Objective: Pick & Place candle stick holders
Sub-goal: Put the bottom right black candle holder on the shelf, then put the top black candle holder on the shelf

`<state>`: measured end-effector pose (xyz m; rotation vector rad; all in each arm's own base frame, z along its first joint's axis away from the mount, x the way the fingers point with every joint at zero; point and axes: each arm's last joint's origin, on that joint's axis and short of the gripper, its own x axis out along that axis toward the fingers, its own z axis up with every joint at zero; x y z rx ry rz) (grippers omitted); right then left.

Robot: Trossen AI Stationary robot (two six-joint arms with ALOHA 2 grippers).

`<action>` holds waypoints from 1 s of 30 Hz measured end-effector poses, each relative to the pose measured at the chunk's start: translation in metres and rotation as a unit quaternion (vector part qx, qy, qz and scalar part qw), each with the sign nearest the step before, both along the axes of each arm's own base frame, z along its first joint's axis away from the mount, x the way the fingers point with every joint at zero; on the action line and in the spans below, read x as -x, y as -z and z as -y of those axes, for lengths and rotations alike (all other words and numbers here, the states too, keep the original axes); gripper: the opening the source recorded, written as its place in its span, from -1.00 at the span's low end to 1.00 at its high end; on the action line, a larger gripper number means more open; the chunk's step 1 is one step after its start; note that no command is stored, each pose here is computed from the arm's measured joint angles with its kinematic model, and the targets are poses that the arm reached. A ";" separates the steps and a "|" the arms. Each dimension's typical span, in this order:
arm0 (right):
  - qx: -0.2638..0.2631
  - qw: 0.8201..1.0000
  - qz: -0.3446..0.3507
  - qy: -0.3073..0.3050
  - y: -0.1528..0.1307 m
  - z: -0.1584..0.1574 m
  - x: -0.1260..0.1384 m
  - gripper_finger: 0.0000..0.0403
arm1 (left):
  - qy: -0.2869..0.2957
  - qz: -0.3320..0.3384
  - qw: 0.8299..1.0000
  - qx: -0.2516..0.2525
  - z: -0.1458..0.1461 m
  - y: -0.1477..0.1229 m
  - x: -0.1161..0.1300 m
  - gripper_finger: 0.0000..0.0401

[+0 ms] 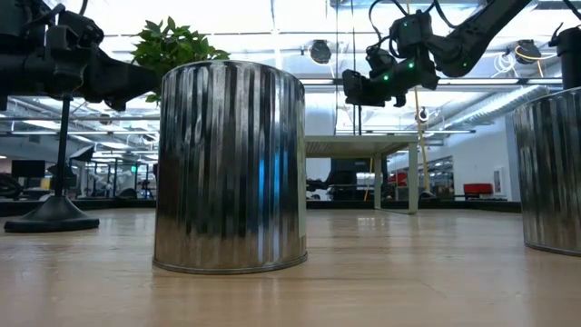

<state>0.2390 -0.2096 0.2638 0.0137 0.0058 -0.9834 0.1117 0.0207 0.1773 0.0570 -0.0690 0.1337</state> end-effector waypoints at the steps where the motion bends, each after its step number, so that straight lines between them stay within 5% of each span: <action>1: 0.000 1.000 0.001 0.000 0.000 0.000 0.000 -0.42 | 0.000 0.000 1.000 0.003 0.000 0.000 0.000 -0.28; 18: -0.041 0.998 -0.048 -0.007 -0.024 -0.027 0.025 -0.12 | 0.002 -0.032 0.999 0.036 0.000 0.007 0.000 -0.28; 30: -0.164 0.972 -0.159 -0.052 -0.016 -0.074 0.043 -0.12 | 0.023 -0.059 0.996 0.062 0.007 0.013 -0.001 -0.28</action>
